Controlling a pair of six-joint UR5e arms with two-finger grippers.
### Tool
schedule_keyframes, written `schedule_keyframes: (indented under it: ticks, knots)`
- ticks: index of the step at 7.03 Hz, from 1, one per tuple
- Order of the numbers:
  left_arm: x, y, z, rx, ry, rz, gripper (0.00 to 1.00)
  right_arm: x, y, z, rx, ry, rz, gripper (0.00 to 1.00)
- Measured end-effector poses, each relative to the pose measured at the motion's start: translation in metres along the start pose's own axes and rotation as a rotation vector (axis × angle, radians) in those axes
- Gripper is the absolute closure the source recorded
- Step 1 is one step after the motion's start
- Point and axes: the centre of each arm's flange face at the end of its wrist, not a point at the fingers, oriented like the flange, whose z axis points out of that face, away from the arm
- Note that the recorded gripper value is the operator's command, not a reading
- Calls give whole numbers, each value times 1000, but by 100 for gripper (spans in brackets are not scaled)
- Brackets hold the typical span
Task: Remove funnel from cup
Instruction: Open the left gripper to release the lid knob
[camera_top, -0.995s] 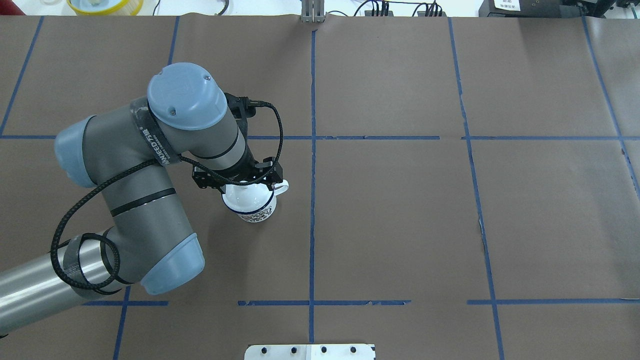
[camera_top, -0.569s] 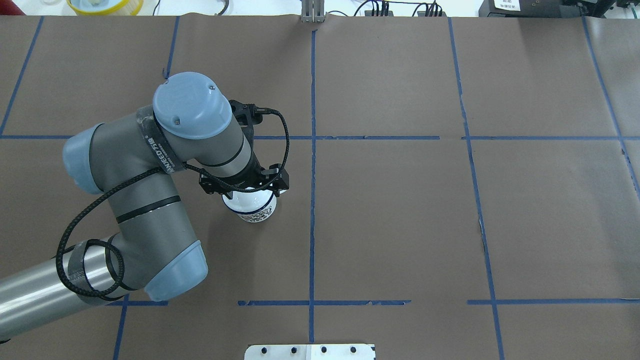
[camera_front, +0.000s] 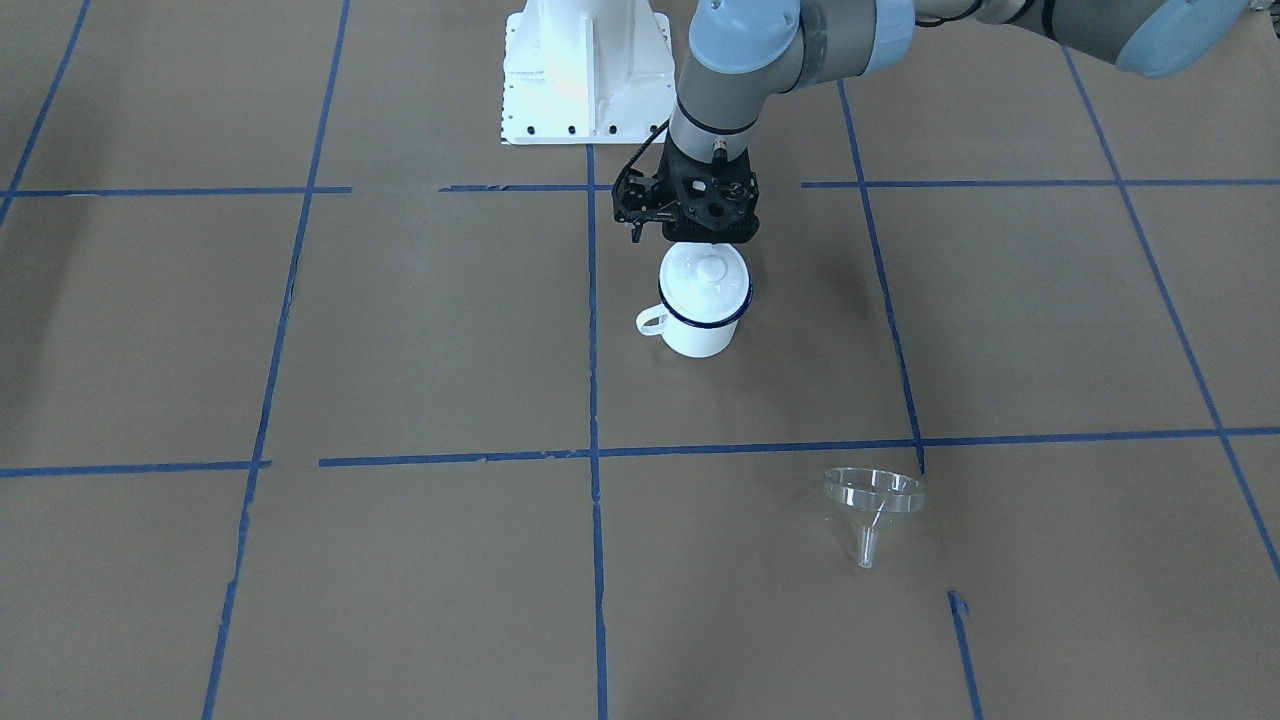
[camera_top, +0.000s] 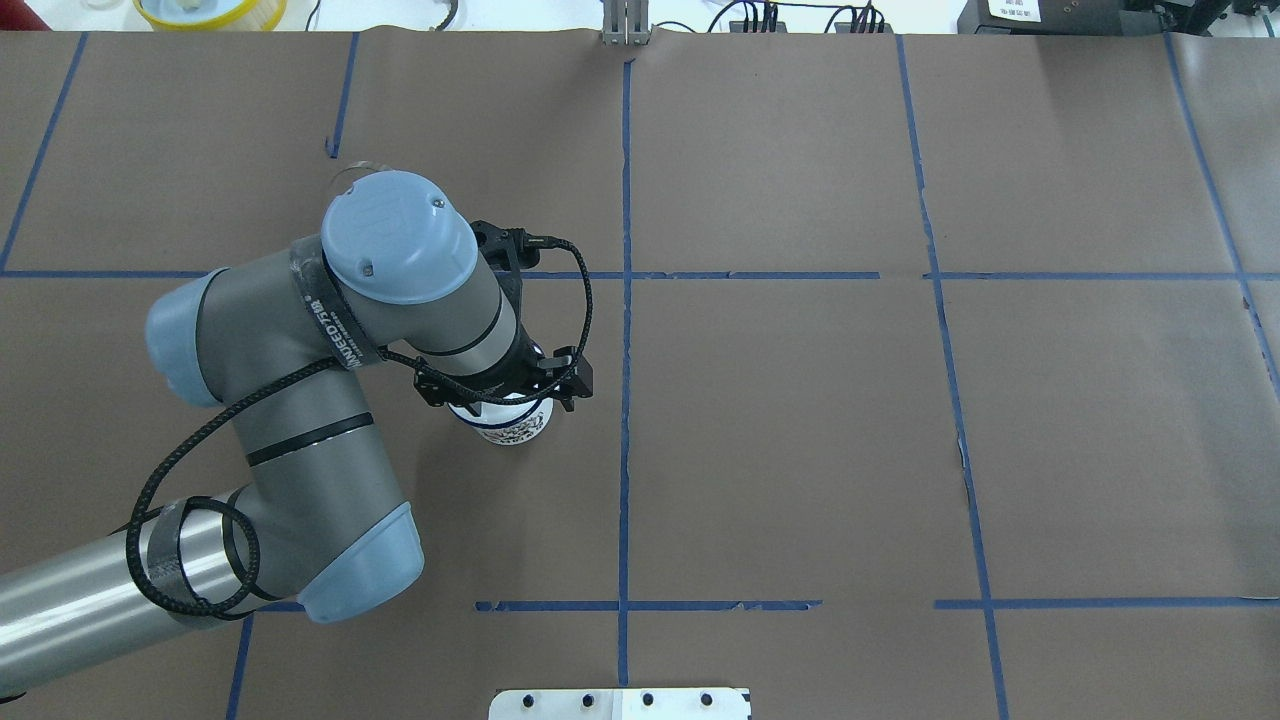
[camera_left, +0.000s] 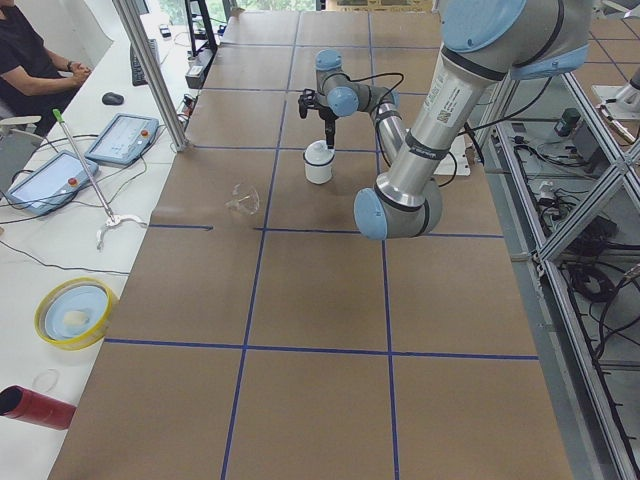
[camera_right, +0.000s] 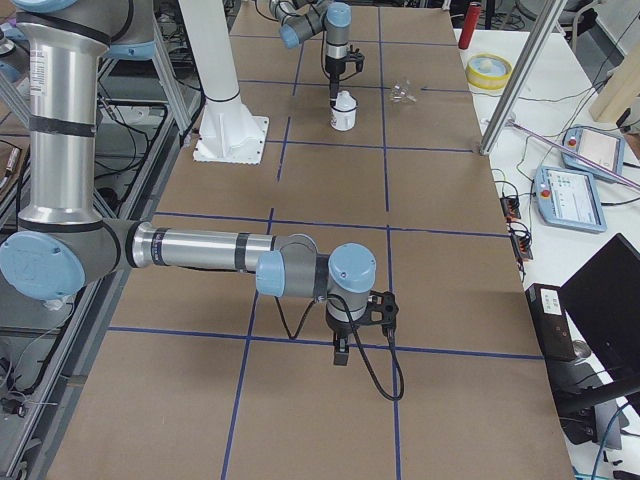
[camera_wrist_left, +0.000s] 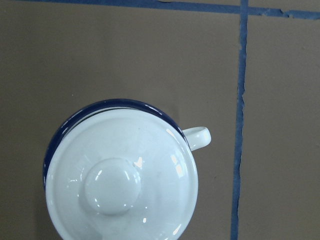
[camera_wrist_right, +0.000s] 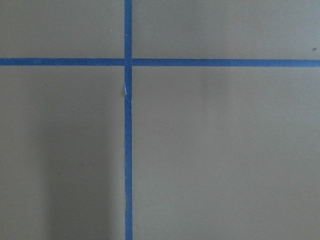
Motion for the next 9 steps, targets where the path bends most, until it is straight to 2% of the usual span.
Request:
schedule_keyframes:
  ticks: [6,9]
  knots:
    - [0,-3,10,2,7,5,0,0,0,0,0,0,0,0]
    - [0,3,-5,10,27,14,0,0,0,0,0,0,0,0]
